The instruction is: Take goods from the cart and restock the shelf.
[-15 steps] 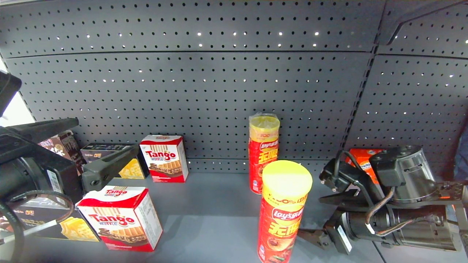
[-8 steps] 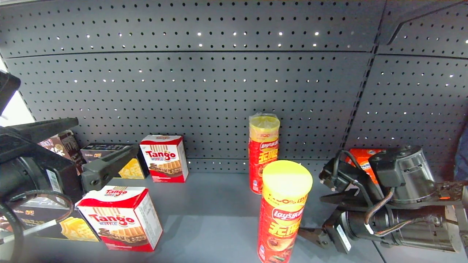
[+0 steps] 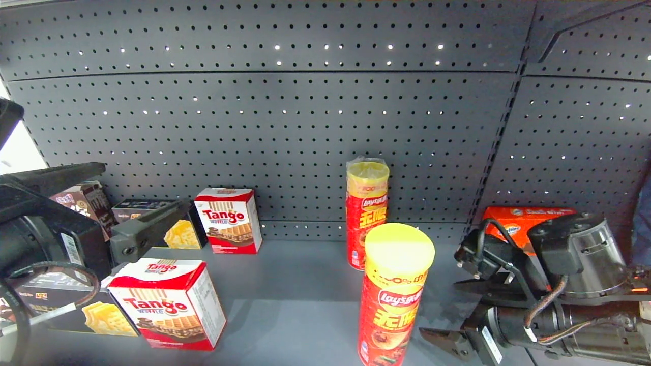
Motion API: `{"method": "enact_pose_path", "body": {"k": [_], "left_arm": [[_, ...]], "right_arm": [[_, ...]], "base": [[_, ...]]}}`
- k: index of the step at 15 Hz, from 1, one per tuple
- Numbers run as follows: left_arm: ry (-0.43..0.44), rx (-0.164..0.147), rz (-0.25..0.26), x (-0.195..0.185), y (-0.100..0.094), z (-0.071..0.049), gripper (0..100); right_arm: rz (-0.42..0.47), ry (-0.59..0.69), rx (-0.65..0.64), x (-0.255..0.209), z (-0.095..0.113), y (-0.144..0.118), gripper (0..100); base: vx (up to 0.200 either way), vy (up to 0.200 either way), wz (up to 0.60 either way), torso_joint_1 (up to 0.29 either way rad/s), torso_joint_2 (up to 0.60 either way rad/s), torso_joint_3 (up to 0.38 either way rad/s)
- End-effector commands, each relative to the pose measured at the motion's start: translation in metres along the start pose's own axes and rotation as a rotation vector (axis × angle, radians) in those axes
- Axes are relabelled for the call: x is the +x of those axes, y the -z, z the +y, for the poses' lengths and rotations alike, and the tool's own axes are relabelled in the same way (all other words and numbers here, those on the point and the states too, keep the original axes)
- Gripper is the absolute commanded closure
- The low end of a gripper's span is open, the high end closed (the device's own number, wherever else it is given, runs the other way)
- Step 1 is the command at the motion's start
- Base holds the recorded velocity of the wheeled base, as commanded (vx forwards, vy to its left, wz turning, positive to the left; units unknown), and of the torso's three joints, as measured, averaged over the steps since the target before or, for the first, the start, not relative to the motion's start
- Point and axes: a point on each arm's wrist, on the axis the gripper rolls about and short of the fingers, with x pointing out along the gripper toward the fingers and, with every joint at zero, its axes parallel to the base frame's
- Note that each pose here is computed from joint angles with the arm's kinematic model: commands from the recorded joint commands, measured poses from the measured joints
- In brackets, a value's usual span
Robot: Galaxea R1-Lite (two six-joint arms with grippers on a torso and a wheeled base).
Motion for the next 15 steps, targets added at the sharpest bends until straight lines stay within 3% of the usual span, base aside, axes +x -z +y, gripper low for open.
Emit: {"method": "enact_pose_path", "body": {"k": [1, 13, 15], "left_arm": [[-0.001, -0.001, -0.002, 0.000, 0.000, 0.000, 0], [0.001, -0.003, 0.001, 0.000, 0.000, 0.000, 0], [0.001, -0.022, -0.001, 0.000, 0.000, 0.000, 0]], "right_arm": [[-0.007, -0.003, -0.002, -0.001, 0.001, -0.001, 0], [0.010, -0.037, -0.029, 0.017, 0.010, -0.011, 0], [0.011, -0.043, -0.034, 0.019, 0.012, -0.012, 0]], "base": [[0.000, 0.000, 0.00, 0.000, 0.00, 0.000], [0.000, 0.000, 0.00, 0.000, 0.00, 0.000], [0.000, 0.000, 0.00, 0.000, 0.00, 0.000]]}}
